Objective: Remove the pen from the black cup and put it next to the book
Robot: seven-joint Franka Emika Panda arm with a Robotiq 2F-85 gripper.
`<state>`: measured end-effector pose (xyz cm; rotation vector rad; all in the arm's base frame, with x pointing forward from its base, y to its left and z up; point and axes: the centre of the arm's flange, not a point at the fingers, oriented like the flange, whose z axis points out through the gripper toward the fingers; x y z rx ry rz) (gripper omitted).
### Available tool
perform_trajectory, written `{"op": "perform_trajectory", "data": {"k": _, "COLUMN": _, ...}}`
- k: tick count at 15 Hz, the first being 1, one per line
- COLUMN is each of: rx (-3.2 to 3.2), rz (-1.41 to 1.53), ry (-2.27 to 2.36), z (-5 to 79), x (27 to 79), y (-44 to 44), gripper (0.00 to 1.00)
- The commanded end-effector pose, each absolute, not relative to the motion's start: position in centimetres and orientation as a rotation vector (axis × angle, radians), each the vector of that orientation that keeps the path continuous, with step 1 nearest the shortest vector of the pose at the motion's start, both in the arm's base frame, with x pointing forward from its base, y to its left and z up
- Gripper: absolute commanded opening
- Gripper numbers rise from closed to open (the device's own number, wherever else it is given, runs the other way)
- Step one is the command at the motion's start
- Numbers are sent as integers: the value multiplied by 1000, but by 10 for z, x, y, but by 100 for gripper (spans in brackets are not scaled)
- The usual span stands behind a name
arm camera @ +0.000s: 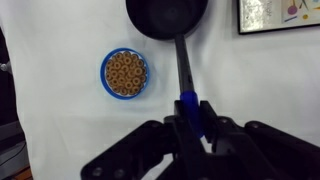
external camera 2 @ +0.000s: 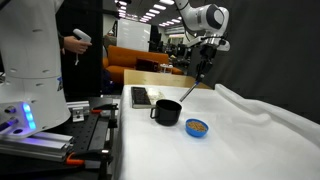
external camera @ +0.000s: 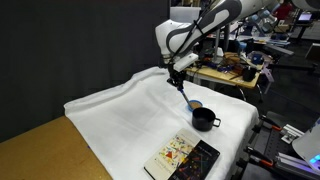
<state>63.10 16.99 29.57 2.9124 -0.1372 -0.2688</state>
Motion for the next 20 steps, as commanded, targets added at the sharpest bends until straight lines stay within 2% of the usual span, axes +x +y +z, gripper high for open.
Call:
{"op": "perform_trajectory", "data": {"k": 1, "rx": 2902, "rz": -207, "ry": -118, "z": 308, "x": 628, "y": 175, "gripper": 5}}
{"op": "perform_trajectory", "data": {"k": 20, "rx": 2804, "rz": -102, "ry": 151, "z": 315, "x": 602, "y": 256, "gripper": 5}}
